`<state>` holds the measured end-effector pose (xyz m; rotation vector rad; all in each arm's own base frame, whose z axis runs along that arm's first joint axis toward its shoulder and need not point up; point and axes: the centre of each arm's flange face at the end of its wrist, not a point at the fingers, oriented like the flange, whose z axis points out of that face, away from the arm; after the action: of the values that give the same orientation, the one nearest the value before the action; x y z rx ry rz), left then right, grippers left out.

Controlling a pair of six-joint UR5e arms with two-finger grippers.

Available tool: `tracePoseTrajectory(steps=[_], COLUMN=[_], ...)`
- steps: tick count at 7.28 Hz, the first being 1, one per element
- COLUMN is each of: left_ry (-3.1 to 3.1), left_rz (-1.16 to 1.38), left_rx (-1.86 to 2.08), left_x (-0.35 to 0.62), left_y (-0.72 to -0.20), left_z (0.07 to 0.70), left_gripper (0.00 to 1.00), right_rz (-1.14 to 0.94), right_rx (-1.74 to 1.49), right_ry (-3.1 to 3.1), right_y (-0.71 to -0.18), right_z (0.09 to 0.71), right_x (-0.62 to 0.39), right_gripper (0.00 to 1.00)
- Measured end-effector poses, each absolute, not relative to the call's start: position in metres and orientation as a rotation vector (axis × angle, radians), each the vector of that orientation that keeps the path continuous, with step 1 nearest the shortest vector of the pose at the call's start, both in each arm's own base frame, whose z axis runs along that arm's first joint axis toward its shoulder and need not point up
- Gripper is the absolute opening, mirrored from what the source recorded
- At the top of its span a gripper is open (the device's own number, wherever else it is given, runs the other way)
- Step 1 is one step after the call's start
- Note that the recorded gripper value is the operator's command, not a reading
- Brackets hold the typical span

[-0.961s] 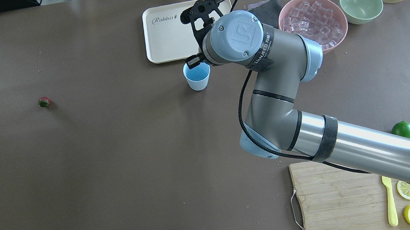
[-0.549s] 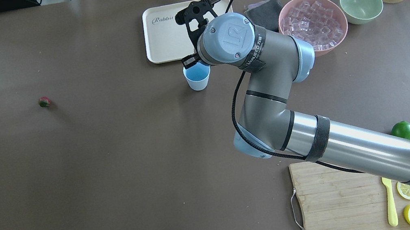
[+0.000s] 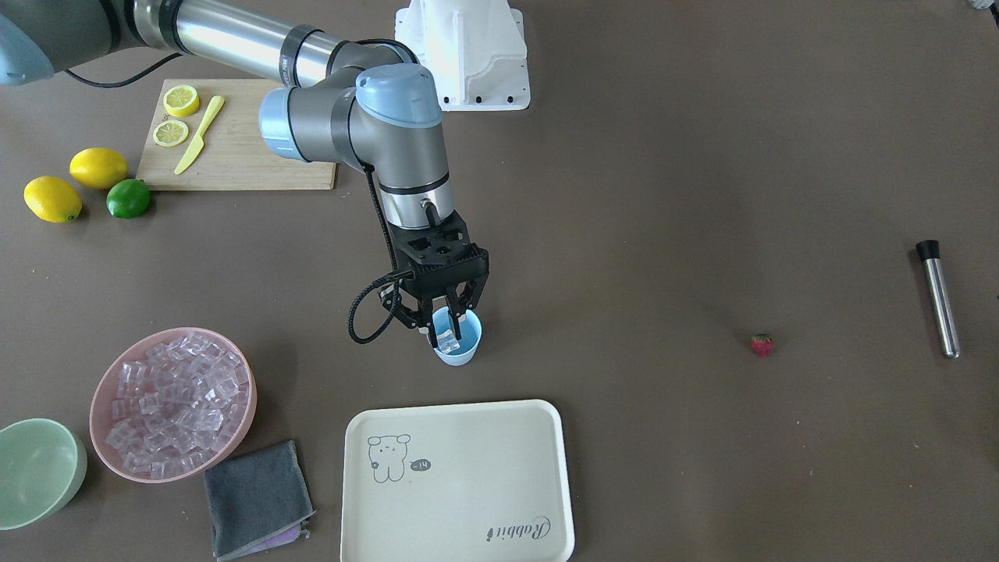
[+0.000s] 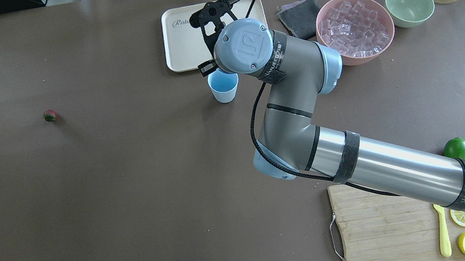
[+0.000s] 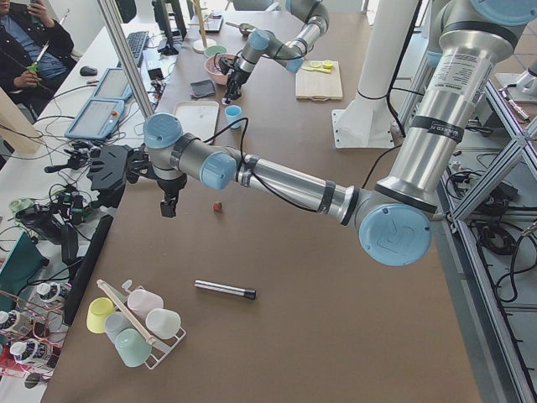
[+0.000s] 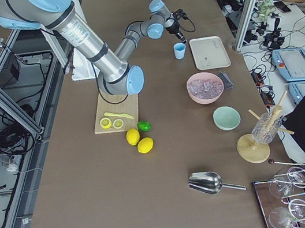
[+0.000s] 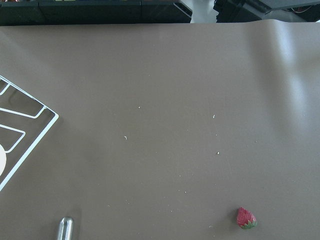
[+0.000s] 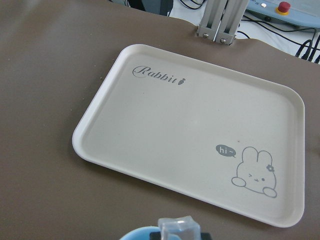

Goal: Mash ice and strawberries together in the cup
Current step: 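Lower the right gripper and release the ice cube into the cup, then move the right gripper back into the pink ice bowl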

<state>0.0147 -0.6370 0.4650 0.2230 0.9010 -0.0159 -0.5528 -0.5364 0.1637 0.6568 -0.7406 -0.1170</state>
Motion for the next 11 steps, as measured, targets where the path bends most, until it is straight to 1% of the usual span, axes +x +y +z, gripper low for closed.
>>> tracePoseTrajectory(steps=[1,2,7,9,11], left_ry=[0.9,0.9,0.901,0.904,0.904], left_rz=[-0.016,-0.014,-0.009,-0.006,-0.001], left_rx=[0.222,0.22,0.221,0.231,0.242], left_x=[0.015,0.016,0.019,0.018,0.018], left_y=[-0.637,-0.637,-0.637,-0.637,-0.639], left_z=[0.466,0.466,0.464,0.458,0.452], left_gripper=[0.98,0.98,0.98,0.98,0.98], right_rz=[-0.121,-0.126,-0.151,-0.155,-0.152], right_rx=[0.654,0.652,0.645,0.59,0.522], right_ry=[-0.738,-0.735,-0.769,-0.821,-0.854], right_y=[-0.535,-0.535,-0.533,-0.553,-0.582], right_z=[0.165,0.167,0.159,0.161,0.192], right_x=[-0.556,-0.558,-0.548,-0.517,-0.454], right_gripper=[0.47,0.98,1.0,1.0,1.0])
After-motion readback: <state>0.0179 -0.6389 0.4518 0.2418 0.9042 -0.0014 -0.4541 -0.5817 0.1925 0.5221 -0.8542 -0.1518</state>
